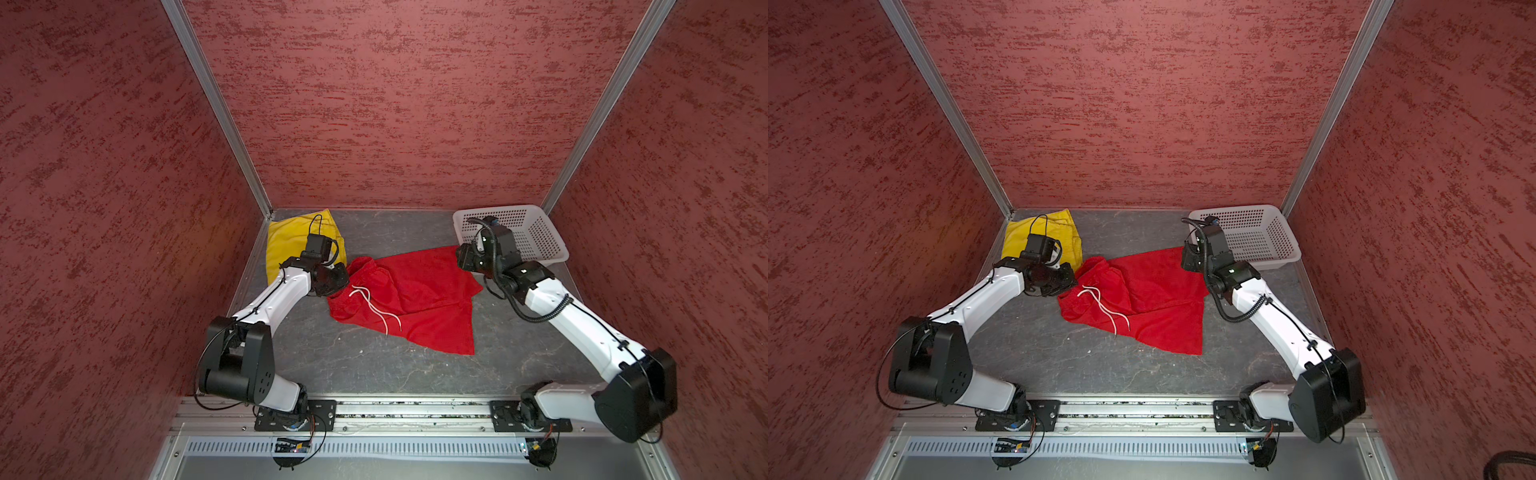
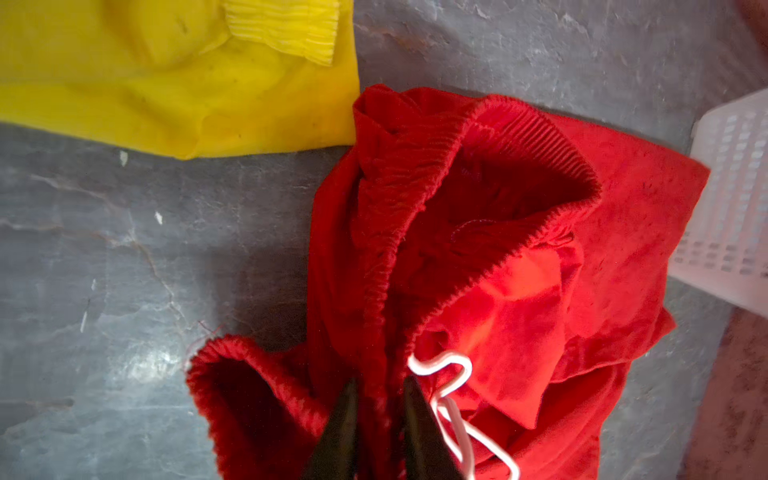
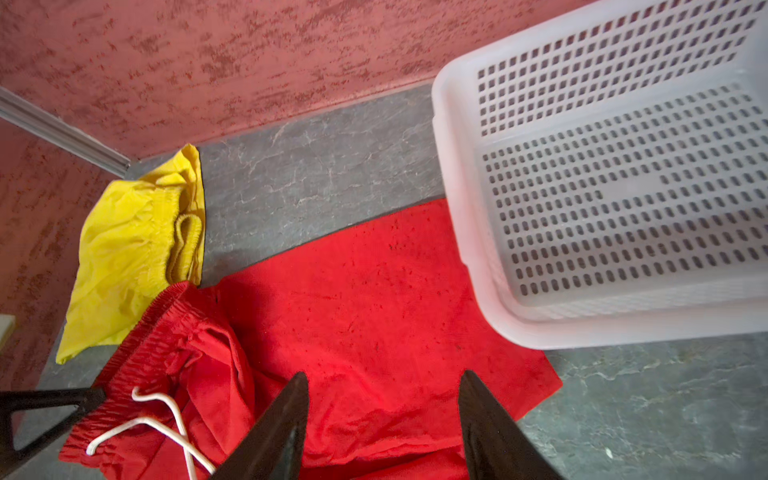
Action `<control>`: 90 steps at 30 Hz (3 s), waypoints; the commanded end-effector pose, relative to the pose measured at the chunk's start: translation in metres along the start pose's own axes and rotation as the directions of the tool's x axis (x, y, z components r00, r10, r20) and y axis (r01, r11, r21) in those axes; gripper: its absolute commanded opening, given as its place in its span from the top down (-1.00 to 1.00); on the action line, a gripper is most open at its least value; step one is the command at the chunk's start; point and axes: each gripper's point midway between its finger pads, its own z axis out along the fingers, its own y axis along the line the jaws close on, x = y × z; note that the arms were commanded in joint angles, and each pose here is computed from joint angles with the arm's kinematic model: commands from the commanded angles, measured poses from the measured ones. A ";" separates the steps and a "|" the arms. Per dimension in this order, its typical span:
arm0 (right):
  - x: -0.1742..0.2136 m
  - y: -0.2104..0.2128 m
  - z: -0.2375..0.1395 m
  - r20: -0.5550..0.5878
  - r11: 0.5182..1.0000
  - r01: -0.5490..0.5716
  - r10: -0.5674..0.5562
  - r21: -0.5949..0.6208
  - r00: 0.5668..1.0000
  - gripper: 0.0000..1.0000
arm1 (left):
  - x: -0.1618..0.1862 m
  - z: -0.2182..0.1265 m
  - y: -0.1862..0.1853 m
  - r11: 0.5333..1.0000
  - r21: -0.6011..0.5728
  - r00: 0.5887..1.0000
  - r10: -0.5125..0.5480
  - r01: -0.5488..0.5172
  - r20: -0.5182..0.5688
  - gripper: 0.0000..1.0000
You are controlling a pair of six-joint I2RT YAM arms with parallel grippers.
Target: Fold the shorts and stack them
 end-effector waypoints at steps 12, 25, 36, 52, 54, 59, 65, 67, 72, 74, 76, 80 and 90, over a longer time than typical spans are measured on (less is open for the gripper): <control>0.061 -0.005 0.046 -0.120 0.994 0.081 -0.073 0.067 0.990 -0.18 | -0.037 -0.053 -0.099 0.918 -0.163 0.889 0.392 -0.362 0.237 -0.38; 0.060 -0.025 0.040 -0.120 0.997 0.030 -0.022 0.067 0.993 -0.26 | -0.049 0.065 -0.101 0.812 -0.323 0.854 0.520 -0.486 0.021 -0.69; 0.063 -0.033 0.049 -0.134 0.998 0.006 0.003 0.066 0.991 -0.27 | -0.045 0.094 -0.082 0.778 -0.393 0.859 0.509 -0.490 -0.064 0.79; 0.088 -0.059 0.056 -0.201 0.987 0.025 0.008 0.161 0.980 -0.27 | -0.076 -0.028 -0.076 0.871 -0.340 0.892 0.425 -0.355 0.156 1.00; 0.091 -0.063 0.058 -0.204 0.984 0.026 0.010 0.176 0.979 -0.27 | -0.074 -0.029 -0.061 0.889 -0.316 0.905 0.393 -0.330 0.160 1.00; 0.103 -0.070 0.068 -0.229 0.981 0.023 0.023 0.195 0.973 -0.27 | -0.068 -0.024 -0.025 0.954 -0.229 0.964 0.227 -0.192 0.139 1.00; 0.124 -0.086 0.083 -0.259 0.971 0.000 0.063 0.238 0.964 -0.35 | -0.073 -0.031 -0.013 0.974 -0.185 0.975 0.159 -0.130 0.153 1.00; 0.128 -0.092 0.087 -0.272 0.968 -0.011 0.082 0.253 0.959 -0.35 | -0.075 -0.032 -0.012 0.976 -0.181 0.976 0.150 -0.121 0.156 1.00; 0.131 -0.106 0.089 -0.254 0.957 -0.056 0.132 0.286 0.958 -0.35 | -0.074 -0.028 -0.011 0.977 -0.177 0.978 0.146 -0.119 0.146 1.00; 0.130 -0.112 0.087 -0.243 0.952 -0.077 0.153 0.297 0.958 -0.35 | -0.074 -0.027 -0.009 0.977 -0.180 0.980 0.142 -0.116 0.141 1.00; 0.131 -0.116 0.084 -0.233 0.950 -0.099 0.173 0.298 0.957 -0.36 | -0.074 -0.026 -0.009 0.977 -0.180 0.980 0.141 -0.115 0.140 1.00; 0.137 -0.124 0.084 -0.230 0.944 -0.168 0.237 0.284 0.944 -0.36 | -0.074 -0.025 -0.010 0.977 -0.179 0.980 0.141 -0.116 0.139 1.00; 0.138 -0.101 0.098 -0.245 0.940 -0.316 0.338 0.127 0.908 0.36 | -0.073 -0.026 -0.011 0.980 -0.169 0.983 0.129 -0.106 0.133 1.00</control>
